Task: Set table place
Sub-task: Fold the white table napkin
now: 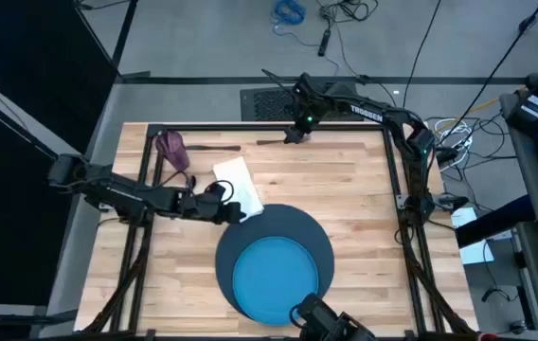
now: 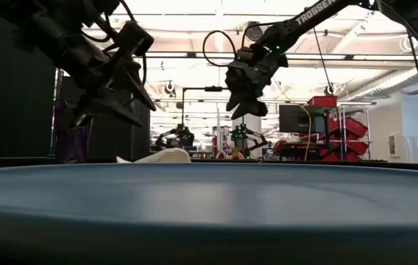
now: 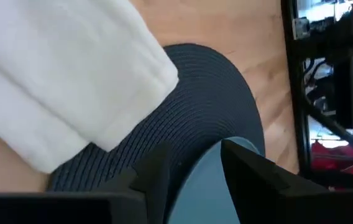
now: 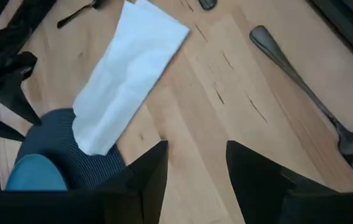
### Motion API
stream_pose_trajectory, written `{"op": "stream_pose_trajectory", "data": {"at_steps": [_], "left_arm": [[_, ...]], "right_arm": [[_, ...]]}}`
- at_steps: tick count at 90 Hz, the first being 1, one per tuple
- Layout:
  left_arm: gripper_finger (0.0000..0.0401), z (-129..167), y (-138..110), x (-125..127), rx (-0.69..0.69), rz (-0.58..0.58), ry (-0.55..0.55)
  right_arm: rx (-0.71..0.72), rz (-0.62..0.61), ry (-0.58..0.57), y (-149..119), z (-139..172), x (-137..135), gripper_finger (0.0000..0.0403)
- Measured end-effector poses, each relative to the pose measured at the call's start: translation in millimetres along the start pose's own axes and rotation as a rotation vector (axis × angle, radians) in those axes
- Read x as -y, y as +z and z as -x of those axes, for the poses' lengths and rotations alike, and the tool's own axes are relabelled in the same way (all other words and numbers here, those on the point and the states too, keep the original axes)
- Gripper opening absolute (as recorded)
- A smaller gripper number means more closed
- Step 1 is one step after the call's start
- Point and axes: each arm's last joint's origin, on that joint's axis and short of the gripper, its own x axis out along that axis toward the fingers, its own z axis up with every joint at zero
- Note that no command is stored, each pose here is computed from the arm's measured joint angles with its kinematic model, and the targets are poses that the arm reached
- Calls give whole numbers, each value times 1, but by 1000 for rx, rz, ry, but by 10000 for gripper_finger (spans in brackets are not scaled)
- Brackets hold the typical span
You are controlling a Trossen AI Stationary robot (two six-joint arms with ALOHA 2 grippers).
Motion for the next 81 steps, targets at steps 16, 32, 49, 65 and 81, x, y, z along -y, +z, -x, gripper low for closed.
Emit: {"op": "stream_pose_trajectory", "data": {"at_steps": [16, 32, 49, 65, 81], "left_arm": [[130, 2, -9, 1, -43, -269, 0], [130, -2, -2, 15, -15, -523, 34], [130, -20, 5, 31, -80, -727, 223], [130, -37, 5, 40, -101, -860, 402], [130, -47, 1, 49, -90, -907, 396]], "right_arm": [[15, 27, -1, 2, 0, 0, 148], [22, 33, -1, 2, 0, 0, 148], [23, 28, 0, 2, 0, 0, 148], [21, 10, 0, 2, 0, 0, 148], [19, 10, 0, 2, 0, 0, 148]]}}
